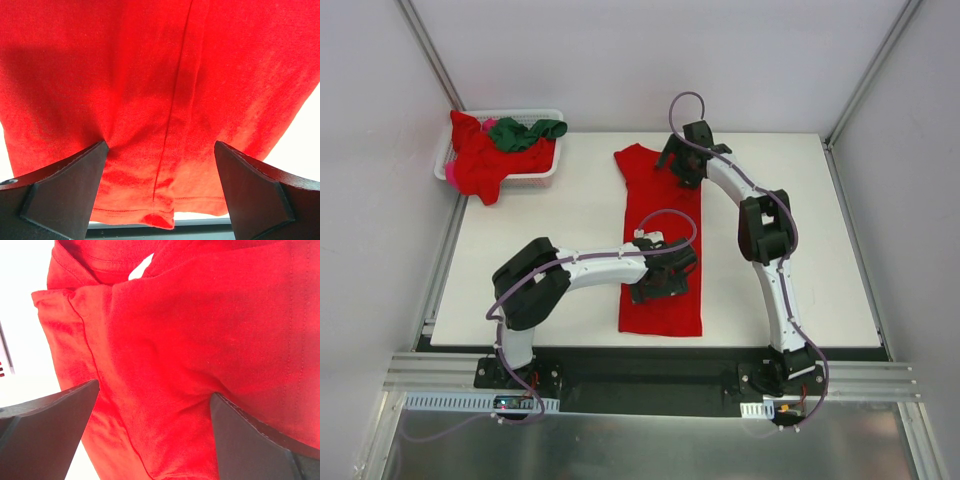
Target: Fold and stack the t-shirts
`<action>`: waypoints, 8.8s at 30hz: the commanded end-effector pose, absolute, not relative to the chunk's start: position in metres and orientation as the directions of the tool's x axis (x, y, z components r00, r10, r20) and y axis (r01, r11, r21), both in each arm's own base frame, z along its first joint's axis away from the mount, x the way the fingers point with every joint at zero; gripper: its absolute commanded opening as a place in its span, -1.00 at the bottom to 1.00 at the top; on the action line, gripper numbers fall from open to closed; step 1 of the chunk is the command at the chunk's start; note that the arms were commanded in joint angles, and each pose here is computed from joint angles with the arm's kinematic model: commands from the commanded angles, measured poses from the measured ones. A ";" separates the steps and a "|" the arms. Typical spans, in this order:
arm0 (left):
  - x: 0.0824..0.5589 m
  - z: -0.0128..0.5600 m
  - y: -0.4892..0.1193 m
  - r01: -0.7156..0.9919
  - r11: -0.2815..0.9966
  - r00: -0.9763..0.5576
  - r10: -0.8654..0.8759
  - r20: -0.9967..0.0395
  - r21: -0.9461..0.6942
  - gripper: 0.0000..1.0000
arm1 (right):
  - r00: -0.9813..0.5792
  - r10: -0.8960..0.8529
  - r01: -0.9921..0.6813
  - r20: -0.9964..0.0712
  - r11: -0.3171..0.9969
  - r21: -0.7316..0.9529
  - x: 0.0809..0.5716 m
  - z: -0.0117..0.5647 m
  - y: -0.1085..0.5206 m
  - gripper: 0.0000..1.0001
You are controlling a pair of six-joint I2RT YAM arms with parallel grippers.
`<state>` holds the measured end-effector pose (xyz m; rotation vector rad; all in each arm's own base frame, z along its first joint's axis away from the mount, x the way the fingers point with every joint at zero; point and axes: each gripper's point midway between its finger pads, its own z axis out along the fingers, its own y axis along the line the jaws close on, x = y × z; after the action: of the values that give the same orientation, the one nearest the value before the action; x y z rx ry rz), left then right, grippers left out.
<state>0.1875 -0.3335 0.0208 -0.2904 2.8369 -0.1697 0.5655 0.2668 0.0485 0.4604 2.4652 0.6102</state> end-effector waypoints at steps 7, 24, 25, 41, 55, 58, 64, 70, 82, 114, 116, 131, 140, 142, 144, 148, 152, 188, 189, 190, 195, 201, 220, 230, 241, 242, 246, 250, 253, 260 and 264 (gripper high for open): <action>0.171 0.005 -0.304 -0.123 0.992 -0.965 -0.117 -0.234 0.010 0.82 | -0.800 0.409 0.221 -0.440 0.882 0.417 0.561 0.031 0.235 1.00; 0.226 0.210 -0.246 -0.037 0.966 -0.830 -0.172 -0.531 -0.255 0.95 | -0.650 0.372 -0.247 -0.663 0.721 0.647 0.490 0.344 0.213 1.00; 0.226 0.212 -0.236 -0.041 0.962 -0.828 -0.184 -0.530 -0.270 0.96 | -0.652 0.351 -0.264 -0.673 0.726 0.635 0.474 0.347 0.207 1.00; 0.181 0.104 -0.190 -0.283 0.678 -0.925 -0.380 0.005 -0.678 0.65 | -0.984 0.176 0.161 0.028 0.810 0.564 0.143 0.093 0.149 0.78; 0.138 0.036 -0.213 -0.263 0.783 -0.964 -0.238 0.118 -0.564 0.28 | -0.981 0.180 0.193 0.075 0.840 0.508 0.115 0.024 0.173 0.31; 0.134 0.028 -0.209 -0.277 0.799 -0.960 -0.254 0.118 -0.533 0.20 | -0.975 0.213 0.212 0.058 0.834 0.510 0.122 0.019 0.174 0.26; 0.126 0.013 -0.208 -0.239 0.844 -0.971 -0.210 0.115 -0.479 -0.02 | -0.969 0.246 0.229 0.034 0.832 0.505 0.131 0.014 0.176 0.07; 0.124 0.005 -0.207 -0.256 0.862 -0.967 -0.234 0.105 -0.437 -0.10 | -0.973 0.223 0.224 0.062 0.841 0.493 0.124 0.007 0.176 -0.13; 0.125 0.001 -0.209 -0.243 0.876 -0.970 -0.224 0.094 -0.416 -0.47 | -0.979 0.152 0.197 0.133 0.865 0.461 0.097 -0.007 0.178 -0.20; 0.210 0.117 -0.234 -0.125 0.813 -0.950 -0.263 -0.167 -0.568 -1.00 | -0.971 0.203 0.105 -0.123 0.831 0.547 0.176 0.107 0.193 -0.98; 0.224 0.121 -0.229 -0.111 0.820 -0.946 -0.260 -0.192 -0.561 -1.00 | -0.960 0.217 0.083 -0.175 0.823 0.562 0.196 0.126 0.192 -0.99; 0.376 0.140 -0.241 -0.020 0.851 -0.906 -0.238 -0.351 -0.524 -1.00 | -0.936 0.197 -0.005 -0.293 0.822 0.569 0.357 0.129 0.188 -0.99; 0.419 0.105 -0.251 -0.001 0.863 -0.921 -0.198 -0.336 -0.505 -1.00 | -0.939 0.210 0.019 -0.274 0.823 0.567 0.416 0.102 0.191 -0.99; 0.427 0.102 -0.254 0.013 0.862 -0.920 -0.188 -0.343 -0.506 -1.00 | -0.941 0.212 0.030 -0.265 0.830 0.557 0.419 0.093 0.189 -0.99; 0.437 0.097 -0.254 0.014 0.871 -0.915 -0.186 -0.357 -0.491 -1.00 | -0.942 0.212 0.039 -0.260 0.839 0.542 0.422 0.084 0.186 -0.99; 0.447 0.089 -0.249 -0.016 0.881 -0.909 -0.210 -0.360 -0.473 -1.00 | -0.937 0.228 0.053 -0.265 0.843 0.535 0.437 0.075 0.181 -0.99; 0.449 0.078 -0.246 -0.035 0.886 -0.913 -0.216 -0.345 -0.462 -1.00 | -0.932 0.261 0.083 -0.253 0.830 0.552 0.454 0.074 0.178 -0.87; 0.305 0.055 -0.241 -0.114 0.903 -0.957 -0.212 -0.198 -0.414 0.15 | -0.967 0.184 0.072 -0.174 0.860 0.505 0.310 0.055 0.179 0.27; 0.307 0.052 -0.242 -0.117 0.904 -0.957 -0.213 -0.196 -0.411 0.14 | -0.968 0.182 0.074 -0.170 0.861 0.503 0.311 0.052 0.180 0.26; 0.309 0.047 -0.241 -0.128 0.906 -0.958 -0.218 -0.187 -0.403 0.12 | -0.970 0.178 0.074 -0.166 0.864 0.499 0.311 0.049 0.180 0.26; 0.319 0.034 -0.240 -0.142 0.909 -0.956 -0.229 -0.183 -0.393 0.07 | -0.976 0.171 0.092 -0.133 0.882 0.463 0.307 0.031 0.176 0.19; 0.325 0.022 -0.234 -0.159 0.918 -0.951 -0.241 -0.192 -0.363 -0.14 | -0.980 0.162 0.099 -0.111 0.894 0.436 0.300 0.018 0.171 -0.21; 0.213 0.030 -0.210 -0.251 0.892 -0.943 -0.313 -0.115 -0.376 -1.00 | -0.988 0.155 0.129 -0.023 0.888 0.442 0.195 0.016 0.157 -0.99; 0.161 0.091 -0.205 -0.244 0.882 -0.937 -0.321 -0.135 -0.404 -1.00 | -0.974 0.210 0.146 -0.091 0.876 0.460 0.136 0.074 0.158 -0.99; 0.250 0.176 -0.205 -0.194 0.878 -0.869 -0.361 -0.338 -0.438 -1.00 | -0.944 0.170 0.047 -0.283 0.918 0.394 0.210 0.143 0.165 -0.99; 0.266 0.182 -0.207 -0.194 0.879 -0.859 -0.367 -0.358 -0.436 -1.00 | -0.937 0.167 0.035 -0.306 0.919 0.392 0.228 0.154 0.170 -0.99; 0.314 0.196 -0.212 -0.132 0.904 -0.834 -0.323 -0.447 -0.407 -1.00 | -0.927 0.179 0.047 -0.329 0.927 0.372 0.276 0.159 0.171 -0.99; 0.356 0.203 -0.216 -0.130 0.909 -0.812 -0.327 -0.483 -0.396 -1.00 | -0.925 0.205 0.061 -0.321 0.912 0.405 0.315 0.159 0.176 -0.98; 0.384 0.201 -0.209 -0.156 0.906 -0.799 -0.351 -0.489 -0.394 -1.00 | -0.922 0.208 0.056 -0.327 0.907 0.418 0.343 0.160 0.179 -0.98; 0.419 0.185 -0.214 -0.158 0.908 -0.807 -0.345 -0.478 -0.389 -1.00 | -0.932 0.217 0.091 -0.290 0.915 0.394 0.368 0.139 0.181 -0.99; 0.434 0.184 -0.217 -0.141 0.908 -0.806 -0.336 -0.487 -0.394 -1.00 | -0.921 0.227 0.088 -0.316 0.913 0.399 0.378 0.146 0.182 -0.99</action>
<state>0.4091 -0.2238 0.1672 -0.3772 2.5696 -0.4730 0.3637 0.1873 0.1260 0.2388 2.7712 0.5562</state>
